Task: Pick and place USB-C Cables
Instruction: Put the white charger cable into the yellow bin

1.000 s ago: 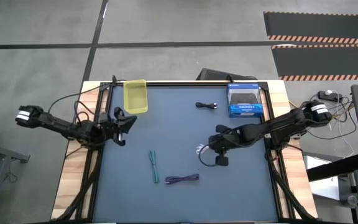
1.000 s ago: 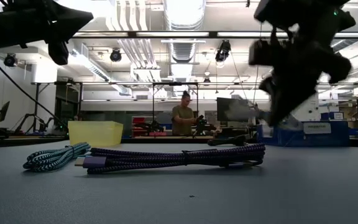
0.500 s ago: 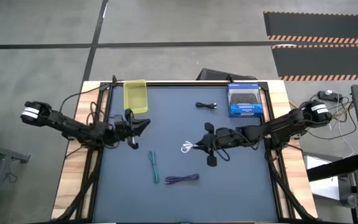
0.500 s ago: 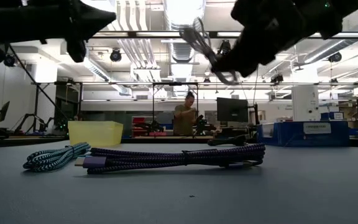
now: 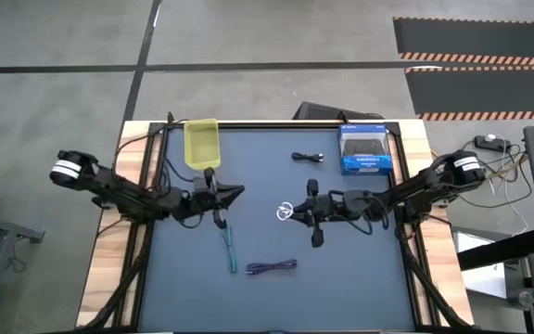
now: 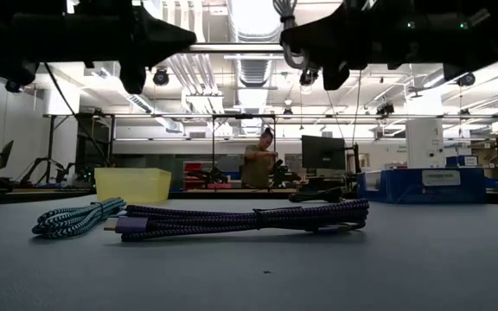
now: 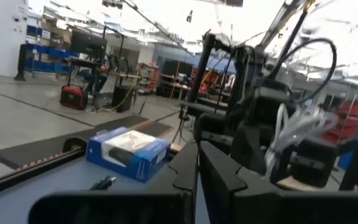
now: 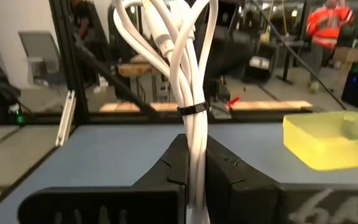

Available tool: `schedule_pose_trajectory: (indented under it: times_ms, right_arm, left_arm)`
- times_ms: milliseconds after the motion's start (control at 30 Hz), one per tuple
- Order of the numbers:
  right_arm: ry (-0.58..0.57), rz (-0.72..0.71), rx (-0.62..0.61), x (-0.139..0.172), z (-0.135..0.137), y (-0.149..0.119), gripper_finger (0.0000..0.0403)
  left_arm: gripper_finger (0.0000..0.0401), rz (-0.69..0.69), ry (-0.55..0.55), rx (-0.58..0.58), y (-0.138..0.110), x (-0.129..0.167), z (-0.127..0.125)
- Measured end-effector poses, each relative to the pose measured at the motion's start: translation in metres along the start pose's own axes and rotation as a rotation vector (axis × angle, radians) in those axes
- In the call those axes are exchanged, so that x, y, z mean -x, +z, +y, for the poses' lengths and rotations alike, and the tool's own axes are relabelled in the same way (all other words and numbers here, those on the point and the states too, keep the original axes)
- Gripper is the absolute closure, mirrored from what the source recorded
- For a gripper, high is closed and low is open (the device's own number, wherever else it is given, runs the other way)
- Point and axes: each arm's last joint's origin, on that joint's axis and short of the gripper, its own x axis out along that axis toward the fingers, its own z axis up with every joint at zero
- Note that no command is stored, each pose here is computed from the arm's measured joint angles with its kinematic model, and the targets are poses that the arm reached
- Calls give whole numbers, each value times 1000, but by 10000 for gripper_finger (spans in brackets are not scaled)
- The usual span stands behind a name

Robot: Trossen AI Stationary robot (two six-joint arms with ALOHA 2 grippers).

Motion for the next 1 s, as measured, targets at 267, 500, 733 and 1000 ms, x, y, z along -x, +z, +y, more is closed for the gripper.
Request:
schedule_pose_trajectory:
  times_ms: [267, 500, 733, 1000]
  right_arm:
    - [-34, -98, -11, -2, -1, -10, 390]
    - [-49, -224, -18, -6, -1, -18, 390]
    - [-80, -234, 2, -14, -2, -28, 390]
    - [-84, -243, 5, -23, -2, -27, 390]
  left_arm:
    - [400, 30, -7, -15, -9, -13, -6]
    - [400, 34, -67, -10, -9, -20, -12]
    - [400, 37, -122, 19, -8, -22, -15]
    - [397, 42, -129, 20, -10, -30, -20]
